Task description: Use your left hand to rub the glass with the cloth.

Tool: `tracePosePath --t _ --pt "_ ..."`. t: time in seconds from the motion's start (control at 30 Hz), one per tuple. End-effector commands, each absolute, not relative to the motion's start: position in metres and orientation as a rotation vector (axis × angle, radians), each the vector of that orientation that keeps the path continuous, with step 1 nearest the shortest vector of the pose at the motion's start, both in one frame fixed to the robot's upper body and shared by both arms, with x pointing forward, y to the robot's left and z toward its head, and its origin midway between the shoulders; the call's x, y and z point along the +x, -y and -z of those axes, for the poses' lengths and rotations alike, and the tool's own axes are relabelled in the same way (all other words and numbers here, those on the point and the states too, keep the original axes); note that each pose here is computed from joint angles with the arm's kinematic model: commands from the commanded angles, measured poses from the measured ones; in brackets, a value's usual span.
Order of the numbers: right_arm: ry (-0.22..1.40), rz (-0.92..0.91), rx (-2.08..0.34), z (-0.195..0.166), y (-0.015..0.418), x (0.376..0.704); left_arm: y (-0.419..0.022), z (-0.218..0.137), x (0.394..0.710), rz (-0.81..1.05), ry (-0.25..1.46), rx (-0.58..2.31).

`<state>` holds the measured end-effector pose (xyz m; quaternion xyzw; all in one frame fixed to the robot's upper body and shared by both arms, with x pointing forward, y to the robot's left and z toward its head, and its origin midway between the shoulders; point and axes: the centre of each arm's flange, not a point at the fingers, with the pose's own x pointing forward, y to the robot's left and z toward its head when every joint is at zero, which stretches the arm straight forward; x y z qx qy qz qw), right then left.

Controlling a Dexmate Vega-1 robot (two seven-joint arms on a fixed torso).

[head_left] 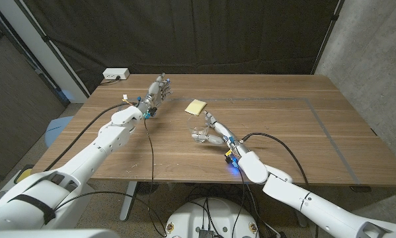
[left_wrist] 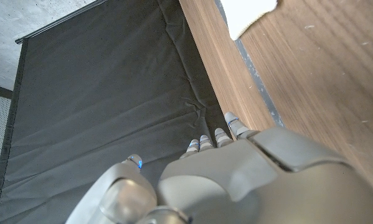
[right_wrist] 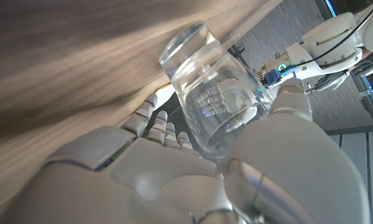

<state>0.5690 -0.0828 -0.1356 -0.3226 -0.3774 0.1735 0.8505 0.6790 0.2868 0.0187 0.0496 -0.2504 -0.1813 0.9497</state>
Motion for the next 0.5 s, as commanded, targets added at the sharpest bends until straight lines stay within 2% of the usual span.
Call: tracePosePath --t 0.03,0.37,0.5 --pt "0.892 -0.364 -0.617 0.133 0.064 0.573 -0.287 -0.018 0.679 0.362 0.503 0.099" --pt "0.884 -0.452 -0.656 0.134 0.049 0.577 -0.288 -0.018 0.680 0.369 0.500 0.086" --pt "0.884 -0.391 -0.686 0.136 0.045 0.577 -0.290 -0.017 0.679 0.366 0.500 0.084"
